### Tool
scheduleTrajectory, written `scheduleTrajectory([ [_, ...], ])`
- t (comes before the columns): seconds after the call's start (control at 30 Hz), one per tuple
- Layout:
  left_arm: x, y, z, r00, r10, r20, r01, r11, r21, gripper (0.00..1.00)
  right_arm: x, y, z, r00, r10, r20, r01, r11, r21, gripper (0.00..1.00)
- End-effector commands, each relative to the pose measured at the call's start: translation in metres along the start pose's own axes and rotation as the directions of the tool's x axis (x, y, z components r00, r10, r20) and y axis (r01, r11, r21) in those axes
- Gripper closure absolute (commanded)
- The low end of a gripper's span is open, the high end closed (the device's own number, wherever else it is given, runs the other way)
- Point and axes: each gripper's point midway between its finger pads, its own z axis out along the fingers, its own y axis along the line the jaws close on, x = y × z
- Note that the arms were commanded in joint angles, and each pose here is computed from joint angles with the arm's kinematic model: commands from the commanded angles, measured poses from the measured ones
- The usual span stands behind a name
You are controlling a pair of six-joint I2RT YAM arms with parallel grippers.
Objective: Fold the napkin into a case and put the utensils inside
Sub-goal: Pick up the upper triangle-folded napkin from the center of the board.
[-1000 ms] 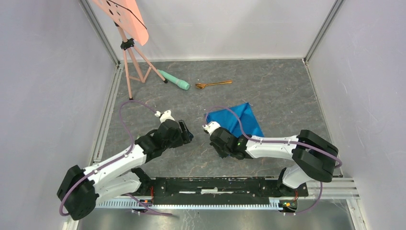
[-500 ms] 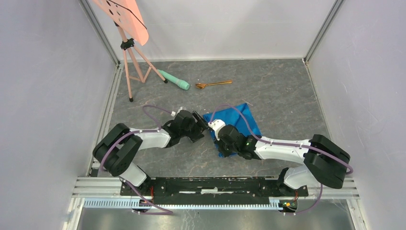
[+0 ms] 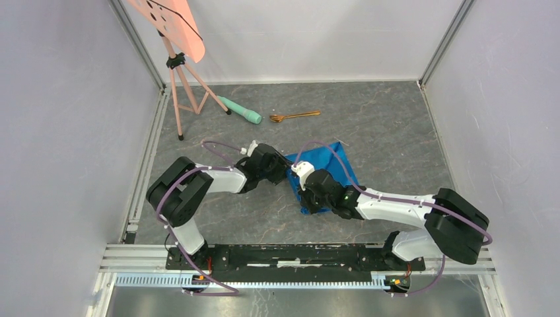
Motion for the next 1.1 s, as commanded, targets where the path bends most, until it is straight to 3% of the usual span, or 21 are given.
scheduleTrajectory([
  [0.0,-0.01,0.032,0.013,0.998,0.023,0.057,-0.014,0.99,-0.14,0.43,-0.013,0.004,-0.004,0.998,-0.005,0.058,0.007,1.0,-0.028,1.0],
  [0.63,-0.028,0.04,0.024,0.994,0.078,0.081,-0.062,0.982,-0.178,0.76,-0.013,0.009,-0.004,0.998,0.004,0.067,0.0,0.998,-0.059,1.0],
  [1.07,-0.041,0.041,0.015,0.989,0.114,0.099,-0.094,0.979,-0.182,0.9,-0.01,0.01,-0.004,0.999,0.0,0.054,0.004,0.998,-0.065,1.0],
])
